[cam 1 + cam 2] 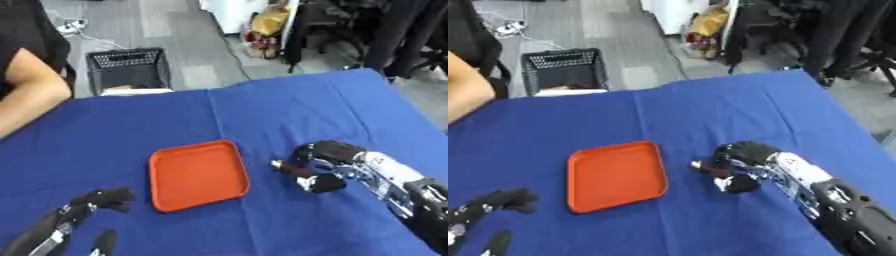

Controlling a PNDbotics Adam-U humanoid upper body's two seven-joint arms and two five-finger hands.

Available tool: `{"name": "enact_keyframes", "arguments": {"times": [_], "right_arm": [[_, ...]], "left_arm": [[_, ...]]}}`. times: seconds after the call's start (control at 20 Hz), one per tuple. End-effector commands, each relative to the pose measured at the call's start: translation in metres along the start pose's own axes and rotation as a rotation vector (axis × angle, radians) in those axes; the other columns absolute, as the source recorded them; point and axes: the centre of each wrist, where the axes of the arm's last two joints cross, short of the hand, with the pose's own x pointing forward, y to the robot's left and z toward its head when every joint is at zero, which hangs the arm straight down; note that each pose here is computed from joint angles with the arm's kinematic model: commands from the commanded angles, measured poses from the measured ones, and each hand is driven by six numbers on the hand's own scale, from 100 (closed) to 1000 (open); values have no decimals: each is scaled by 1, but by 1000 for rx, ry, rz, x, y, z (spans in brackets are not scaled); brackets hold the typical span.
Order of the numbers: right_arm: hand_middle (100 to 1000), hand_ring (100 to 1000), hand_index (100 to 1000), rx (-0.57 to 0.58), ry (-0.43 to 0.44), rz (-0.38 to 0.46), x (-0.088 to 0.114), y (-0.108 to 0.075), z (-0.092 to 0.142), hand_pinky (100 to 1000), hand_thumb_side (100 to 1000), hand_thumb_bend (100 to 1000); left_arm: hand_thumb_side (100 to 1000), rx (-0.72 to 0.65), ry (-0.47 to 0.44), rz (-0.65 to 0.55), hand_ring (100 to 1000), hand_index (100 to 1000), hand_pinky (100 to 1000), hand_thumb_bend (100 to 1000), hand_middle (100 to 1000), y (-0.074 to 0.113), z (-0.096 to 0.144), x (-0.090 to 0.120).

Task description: Pick up objects on the table and place them in the box.

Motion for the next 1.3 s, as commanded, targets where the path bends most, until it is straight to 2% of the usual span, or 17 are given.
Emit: {"name": "enact_keyframes", "arguments": {"times": [0.05, 0.45, 0.6, 0.75, 0.85, 1.3], "right_arm": [[809, 772, 801, 7, -15, 63, 0, -8, 1, 674, 807, 100], [808, 779, 784, 23, -18, 104, 3, -2, -1, 678, 781, 100], [798, 769, 752, 8, -14, 102, 4, -2, -2, 671, 721, 100], [775, 748, 692, -26, -4, 89, 4, -2, -1, 654, 594, 100], [766, 740, 670, -48, 3, 80, 4, -2, -1, 647, 541, 100], [732, 716, 566, -139, 26, 79, 6, -9, 3, 629, 346, 100]], "left_arm": [[729, -1, -15, -5, 759, 1000, 894, 100, 846, 2, -1, 3], [729, -3, -15, -5, 759, 1000, 894, 100, 847, 2, -1, 3], [728, -2, -16, -4, 759, 1000, 894, 100, 847, 2, -1, 3], [729, -2, -16, -4, 759, 1000, 894, 100, 847, 2, -1, 3], [729, -2, -16, -5, 759, 1000, 894, 100, 847, 2, -1, 3], [729, -2, -15, -5, 759, 1000, 894, 100, 847, 2, -1, 3]]}}
